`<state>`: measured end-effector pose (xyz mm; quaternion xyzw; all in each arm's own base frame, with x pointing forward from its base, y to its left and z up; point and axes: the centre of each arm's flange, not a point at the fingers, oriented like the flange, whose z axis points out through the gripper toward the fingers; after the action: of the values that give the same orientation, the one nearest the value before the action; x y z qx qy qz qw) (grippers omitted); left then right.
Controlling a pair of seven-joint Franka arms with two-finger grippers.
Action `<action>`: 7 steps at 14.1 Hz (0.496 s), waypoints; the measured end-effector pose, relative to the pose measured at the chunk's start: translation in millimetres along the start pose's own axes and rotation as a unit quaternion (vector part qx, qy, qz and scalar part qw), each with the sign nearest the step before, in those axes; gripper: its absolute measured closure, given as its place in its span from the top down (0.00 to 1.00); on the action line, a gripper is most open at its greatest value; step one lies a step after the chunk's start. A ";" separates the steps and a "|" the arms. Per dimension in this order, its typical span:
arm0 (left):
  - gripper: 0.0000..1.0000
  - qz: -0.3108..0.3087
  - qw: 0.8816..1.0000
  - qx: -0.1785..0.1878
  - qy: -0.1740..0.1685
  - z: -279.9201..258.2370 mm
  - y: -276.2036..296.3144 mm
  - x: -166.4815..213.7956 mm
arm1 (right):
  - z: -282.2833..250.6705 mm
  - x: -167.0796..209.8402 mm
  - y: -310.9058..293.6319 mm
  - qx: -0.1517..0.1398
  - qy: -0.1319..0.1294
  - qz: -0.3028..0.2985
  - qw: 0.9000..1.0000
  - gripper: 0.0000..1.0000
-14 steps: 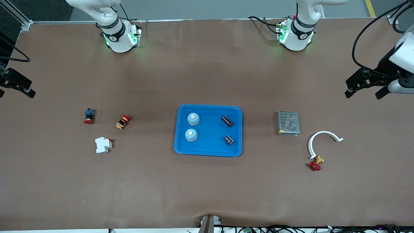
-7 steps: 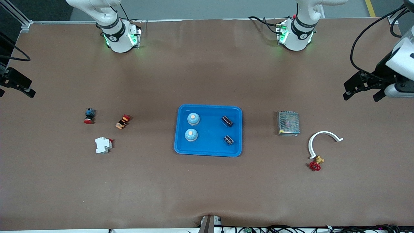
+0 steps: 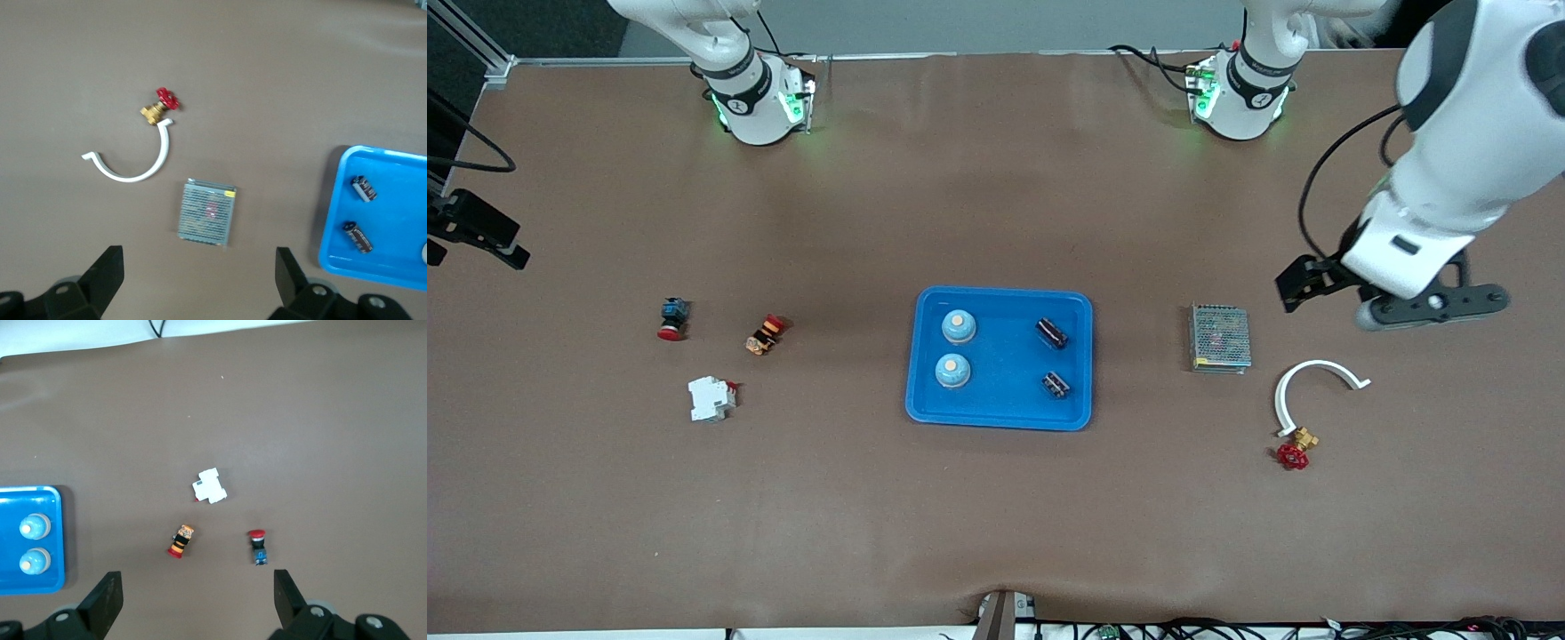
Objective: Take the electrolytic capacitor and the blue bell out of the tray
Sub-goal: 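Move the right gripper to the bells while the left gripper reaches the capacitors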
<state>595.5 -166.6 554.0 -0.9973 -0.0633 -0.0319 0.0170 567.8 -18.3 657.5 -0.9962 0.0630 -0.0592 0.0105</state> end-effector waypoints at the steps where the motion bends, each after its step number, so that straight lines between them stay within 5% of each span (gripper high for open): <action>1: 1.00 -0.007 1.000 0.001 -0.005 7.5 11.8 0.1 | 6.4 -1.5 -8.8 0.000 -0.007 0.012 1.000 1.00; 7: 1.00 -0.010 1.000 0.009 -0.026 41.3 58.0 -4.9 | 64.4 -3.4 -56.1 0.004 -0.009 0.034 0.999 1.00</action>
<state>600.6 -223.1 510.7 -0.9969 -0.0743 -0.0055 0.0241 579.1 38.6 594.7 -0.9939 0.0968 -0.0506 0.0172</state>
